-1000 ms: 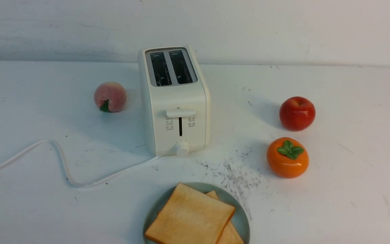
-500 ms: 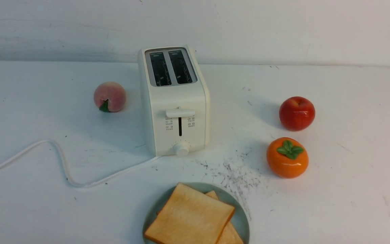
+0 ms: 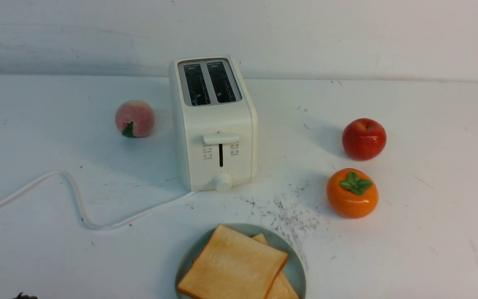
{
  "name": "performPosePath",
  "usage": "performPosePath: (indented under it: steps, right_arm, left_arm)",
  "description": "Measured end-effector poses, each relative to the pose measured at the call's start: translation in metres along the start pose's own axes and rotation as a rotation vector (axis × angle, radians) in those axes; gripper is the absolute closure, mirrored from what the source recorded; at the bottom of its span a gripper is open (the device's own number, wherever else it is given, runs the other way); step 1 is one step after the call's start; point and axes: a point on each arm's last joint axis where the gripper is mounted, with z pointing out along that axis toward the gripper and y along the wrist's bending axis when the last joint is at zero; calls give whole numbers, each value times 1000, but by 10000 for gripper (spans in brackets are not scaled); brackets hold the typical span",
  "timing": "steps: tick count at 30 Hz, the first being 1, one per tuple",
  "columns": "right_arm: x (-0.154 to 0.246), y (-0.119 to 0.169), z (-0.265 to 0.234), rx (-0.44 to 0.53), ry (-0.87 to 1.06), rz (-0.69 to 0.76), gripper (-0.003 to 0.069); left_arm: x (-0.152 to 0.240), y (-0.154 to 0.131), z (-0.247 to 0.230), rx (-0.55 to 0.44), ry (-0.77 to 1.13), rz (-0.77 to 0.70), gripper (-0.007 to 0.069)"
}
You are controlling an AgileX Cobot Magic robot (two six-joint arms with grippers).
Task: Take toasted bread from bread machine on white table place on plate.
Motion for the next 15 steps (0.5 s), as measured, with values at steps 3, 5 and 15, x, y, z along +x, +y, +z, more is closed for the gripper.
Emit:
performPosePath:
  steps: [3, 5, 15]
  right_arm:
    - [0, 0, 0, 0, 0, 0, 596]
    - [0, 0, 0, 0, 0, 0, 596]
    - [0, 0, 0, 0, 0, 7, 587]
  left_arm:
    - [9, 5, 1, -5, -55, 2, 604]
    - [18, 12, 1, -31, -133, -11, 602]
    - [61, 40, 15, -200, -237, -75, 589]
